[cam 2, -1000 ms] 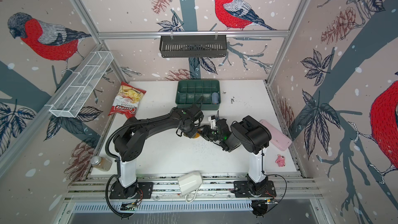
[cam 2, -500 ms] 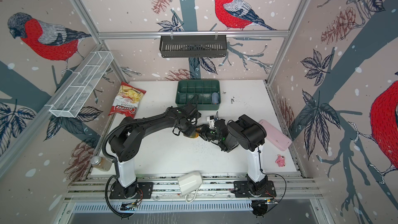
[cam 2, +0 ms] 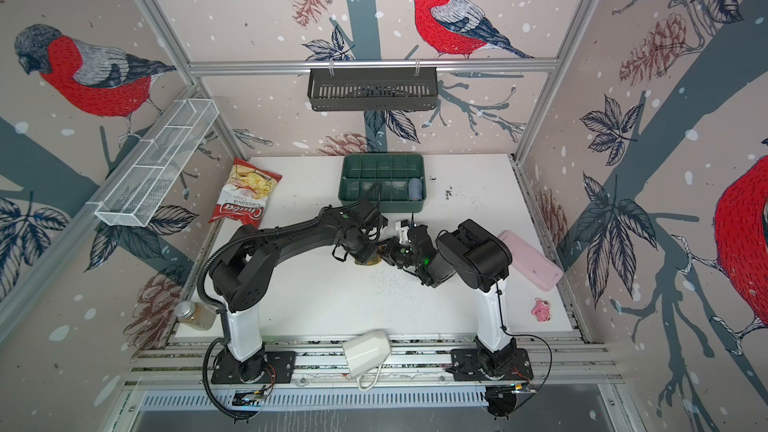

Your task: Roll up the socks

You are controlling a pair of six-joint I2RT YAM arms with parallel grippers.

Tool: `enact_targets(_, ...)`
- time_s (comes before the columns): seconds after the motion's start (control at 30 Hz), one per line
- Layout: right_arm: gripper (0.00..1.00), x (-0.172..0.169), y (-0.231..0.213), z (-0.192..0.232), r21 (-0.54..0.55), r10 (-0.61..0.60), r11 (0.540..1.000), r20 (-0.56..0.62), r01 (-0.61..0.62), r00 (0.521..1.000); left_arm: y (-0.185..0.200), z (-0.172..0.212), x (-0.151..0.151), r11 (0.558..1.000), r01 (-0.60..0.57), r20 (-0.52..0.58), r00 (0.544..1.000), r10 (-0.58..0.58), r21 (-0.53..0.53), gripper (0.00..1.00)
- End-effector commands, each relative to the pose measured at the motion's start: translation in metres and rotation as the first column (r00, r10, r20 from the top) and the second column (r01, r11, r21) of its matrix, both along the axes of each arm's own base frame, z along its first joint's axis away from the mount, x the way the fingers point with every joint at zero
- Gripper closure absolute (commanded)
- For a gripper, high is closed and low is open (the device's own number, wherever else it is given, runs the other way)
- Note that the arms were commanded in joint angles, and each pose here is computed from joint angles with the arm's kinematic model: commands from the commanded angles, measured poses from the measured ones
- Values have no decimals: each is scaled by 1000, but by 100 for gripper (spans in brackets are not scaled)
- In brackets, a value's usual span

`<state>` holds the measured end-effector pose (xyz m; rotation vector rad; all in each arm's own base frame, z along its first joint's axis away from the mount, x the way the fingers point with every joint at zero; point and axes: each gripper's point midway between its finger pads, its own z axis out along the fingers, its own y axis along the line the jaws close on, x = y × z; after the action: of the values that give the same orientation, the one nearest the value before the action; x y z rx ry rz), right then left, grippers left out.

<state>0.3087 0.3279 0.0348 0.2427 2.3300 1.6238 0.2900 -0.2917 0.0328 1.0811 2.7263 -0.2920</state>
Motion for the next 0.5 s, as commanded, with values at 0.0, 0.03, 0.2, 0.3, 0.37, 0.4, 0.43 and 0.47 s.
enact_targets(0.0,91,-5,2,-5,-44,27,999,11,-26,1000,-13,-9,-24,996,45,-129,990,-55,-82,80)
enact_targets(0.03,93,-5,2,-6,-50,28,998,11,-28,1000,-13,-10,-25,995,45,-132,990,-56,-83,80)
enact_targets(0.2,99,-5,-1,-9,-82,27,996,24,-25,999,-17,-6,-27,989,33,-162,985,-57,-142,75)
enact_targets(0.3,100,-4,-4,-9,-107,23,994,37,-19,999,-18,10,-22,969,-11,-181,983,-35,-249,70)
enact_targets(0.37,100,-4,-5,-9,-120,25,993,45,-20,999,-16,27,-16,941,-39,-177,984,-23,-337,68)
enact_targets(0.4,100,-4,-5,-10,-126,26,992,49,-20,998,-14,34,-13,929,-52,-173,985,-13,-367,67)
enact_targets(0.43,100,-3,-6,-9,-131,27,991,52,-20,998,-12,42,-11,915,-63,-168,986,-6,-399,65)
enact_targets(0.47,100,-3,-6,-10,-134,29,991,54,-22,998,-10,51,-8,898,-71,-162,987,-1,-434,65)
